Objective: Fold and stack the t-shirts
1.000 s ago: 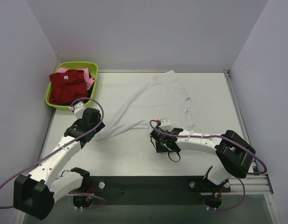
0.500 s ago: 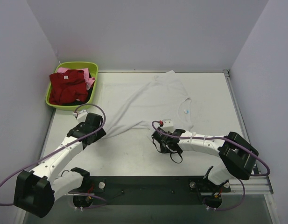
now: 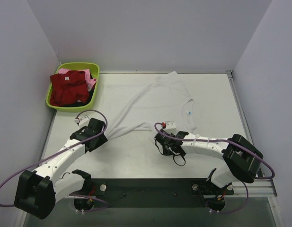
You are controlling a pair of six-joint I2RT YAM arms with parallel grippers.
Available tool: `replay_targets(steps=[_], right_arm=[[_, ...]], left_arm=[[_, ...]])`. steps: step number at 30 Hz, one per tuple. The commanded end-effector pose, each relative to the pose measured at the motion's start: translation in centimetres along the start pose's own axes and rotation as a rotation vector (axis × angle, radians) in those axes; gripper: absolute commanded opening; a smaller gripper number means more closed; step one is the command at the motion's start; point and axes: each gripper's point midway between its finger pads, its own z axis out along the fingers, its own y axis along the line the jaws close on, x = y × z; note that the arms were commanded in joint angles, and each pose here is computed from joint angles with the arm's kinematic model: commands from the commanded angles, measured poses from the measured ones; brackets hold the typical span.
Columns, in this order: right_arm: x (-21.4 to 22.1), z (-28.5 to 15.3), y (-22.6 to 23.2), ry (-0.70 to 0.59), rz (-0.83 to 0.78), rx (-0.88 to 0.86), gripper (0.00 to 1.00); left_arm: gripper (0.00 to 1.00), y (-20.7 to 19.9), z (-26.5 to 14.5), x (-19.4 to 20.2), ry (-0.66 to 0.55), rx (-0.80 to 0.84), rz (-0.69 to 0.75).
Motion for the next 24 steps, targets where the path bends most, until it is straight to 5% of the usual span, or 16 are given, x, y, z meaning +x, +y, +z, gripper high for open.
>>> replay_targets(steps=[1,24], right_arm=[[1.5,0.0,-1.2,0.028,-0.017,0.031,0.00],[2.3,0.7,-0.9,0.049,-0.020,0.007,0.00]], left_arm=[[0.64,0.2,1.0,0.8,0.009,-0.020,-0.011],[0.64,-0.4,3.4,-2.5,-0.118,-0.124,-0.004]])
